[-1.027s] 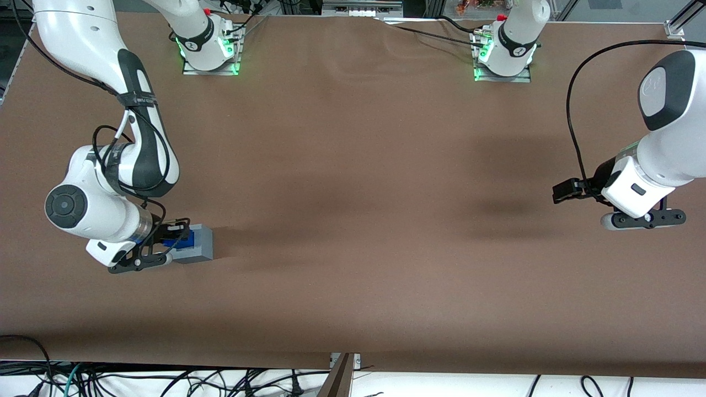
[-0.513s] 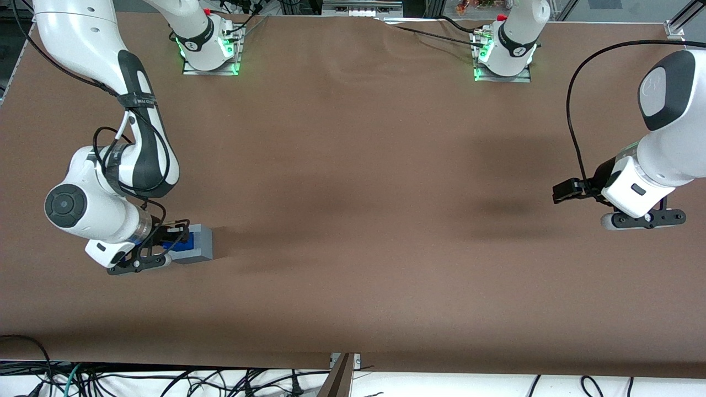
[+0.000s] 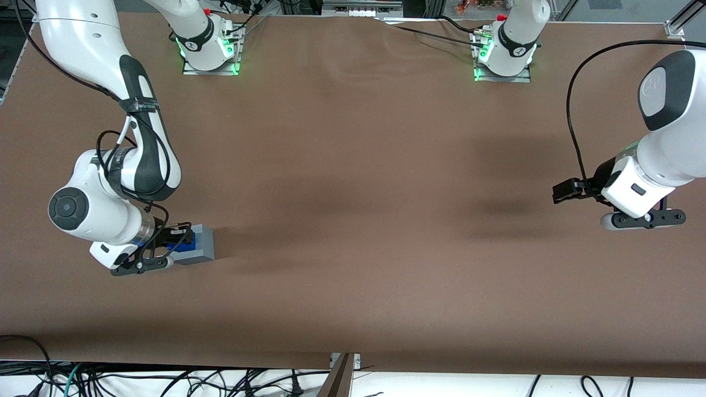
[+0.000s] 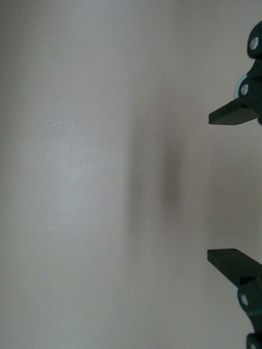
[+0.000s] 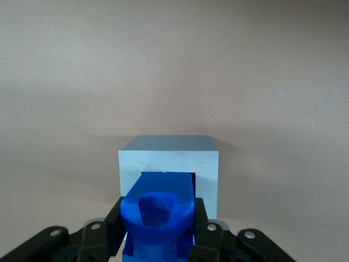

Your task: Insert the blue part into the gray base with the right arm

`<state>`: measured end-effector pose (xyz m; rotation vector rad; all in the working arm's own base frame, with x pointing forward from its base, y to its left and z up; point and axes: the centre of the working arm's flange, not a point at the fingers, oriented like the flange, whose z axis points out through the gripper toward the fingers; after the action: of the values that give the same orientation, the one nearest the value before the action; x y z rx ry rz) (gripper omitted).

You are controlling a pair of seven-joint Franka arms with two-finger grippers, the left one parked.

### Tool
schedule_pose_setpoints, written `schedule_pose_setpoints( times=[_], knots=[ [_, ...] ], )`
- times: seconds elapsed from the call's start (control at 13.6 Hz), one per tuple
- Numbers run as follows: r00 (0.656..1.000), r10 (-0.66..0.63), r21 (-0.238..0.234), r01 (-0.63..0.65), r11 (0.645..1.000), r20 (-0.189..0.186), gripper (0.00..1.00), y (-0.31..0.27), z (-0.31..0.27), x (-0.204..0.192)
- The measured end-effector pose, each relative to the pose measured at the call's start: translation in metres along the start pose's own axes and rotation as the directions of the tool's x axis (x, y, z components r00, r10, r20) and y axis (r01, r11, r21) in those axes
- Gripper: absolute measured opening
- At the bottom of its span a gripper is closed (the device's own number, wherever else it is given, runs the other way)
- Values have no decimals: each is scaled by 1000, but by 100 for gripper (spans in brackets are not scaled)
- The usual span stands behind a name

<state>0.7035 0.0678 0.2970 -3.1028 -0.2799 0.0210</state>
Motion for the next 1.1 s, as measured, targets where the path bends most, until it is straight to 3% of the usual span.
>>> schedule_pose_setpoints(
  times=[0.15, 0.37, 0.73, 1.1],
  knots=[
    [1000, 3, 4, -3, 1000, 0, 65, 0, 1, 0],
    [1000, 4, 5, -4, 1000, -6, 97, 0, -1, 1],
    [999, 11, 16, -10, 1000, -53, 99, -8, -57, 4],
    [999, 52, 66, -53, 996, 6, 100, -14, -213, -58]
  ],
)
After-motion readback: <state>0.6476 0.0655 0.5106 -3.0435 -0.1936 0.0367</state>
